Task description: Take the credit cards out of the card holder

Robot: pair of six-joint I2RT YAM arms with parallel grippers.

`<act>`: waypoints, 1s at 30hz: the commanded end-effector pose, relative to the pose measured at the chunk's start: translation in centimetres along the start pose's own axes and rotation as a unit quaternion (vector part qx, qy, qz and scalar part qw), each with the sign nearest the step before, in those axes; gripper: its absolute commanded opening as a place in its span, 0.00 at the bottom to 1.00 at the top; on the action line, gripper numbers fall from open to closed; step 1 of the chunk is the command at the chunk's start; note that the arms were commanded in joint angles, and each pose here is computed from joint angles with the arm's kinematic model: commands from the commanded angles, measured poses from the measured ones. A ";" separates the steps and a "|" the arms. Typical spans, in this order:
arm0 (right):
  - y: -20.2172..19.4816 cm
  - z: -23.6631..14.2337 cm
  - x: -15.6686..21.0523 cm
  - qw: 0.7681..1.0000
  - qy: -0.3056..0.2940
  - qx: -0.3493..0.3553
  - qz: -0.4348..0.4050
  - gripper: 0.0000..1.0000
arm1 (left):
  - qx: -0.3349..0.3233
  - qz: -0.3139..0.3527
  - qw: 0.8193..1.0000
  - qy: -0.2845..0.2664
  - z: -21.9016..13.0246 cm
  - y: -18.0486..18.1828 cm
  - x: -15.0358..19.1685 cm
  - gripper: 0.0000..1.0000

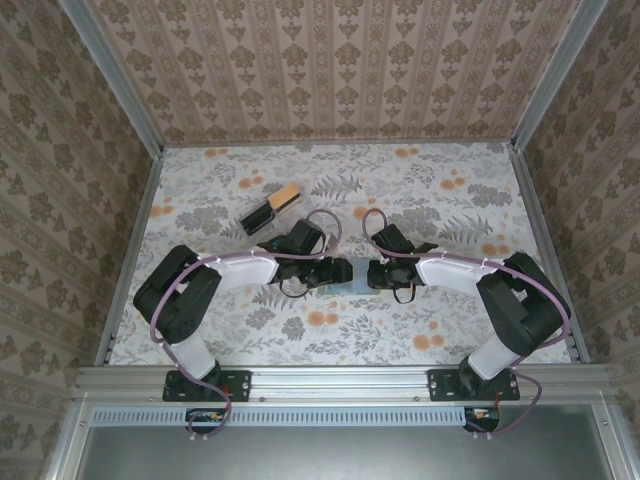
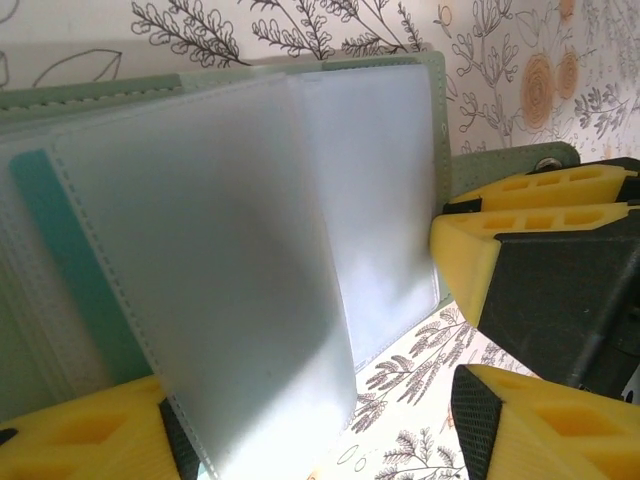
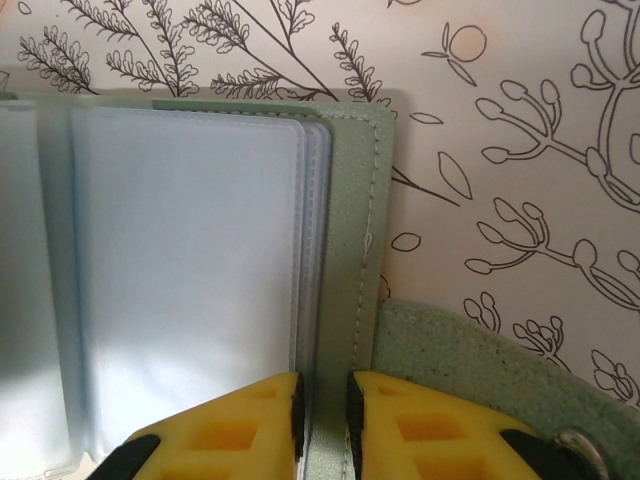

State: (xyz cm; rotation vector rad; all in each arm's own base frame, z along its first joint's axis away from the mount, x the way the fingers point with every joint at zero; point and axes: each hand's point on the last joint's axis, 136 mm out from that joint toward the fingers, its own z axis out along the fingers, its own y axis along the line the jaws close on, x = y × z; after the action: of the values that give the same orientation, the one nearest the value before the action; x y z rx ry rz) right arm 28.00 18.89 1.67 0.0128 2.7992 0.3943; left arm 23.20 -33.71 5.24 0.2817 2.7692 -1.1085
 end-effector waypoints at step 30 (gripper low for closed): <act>-0.6 -3.7 -1.4 0.996 -0.064 -0.022 0.049 0.24 | 0.058 0.059 0.997 0.006 0.1 -5.6 -1.5 0.56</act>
State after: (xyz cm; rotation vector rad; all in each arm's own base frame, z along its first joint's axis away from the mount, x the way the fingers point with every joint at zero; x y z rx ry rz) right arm 28.17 16.46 4.82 0.1674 2.6757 0.3945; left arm 22.94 -38.77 7.51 0.4440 2.7159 -1.2609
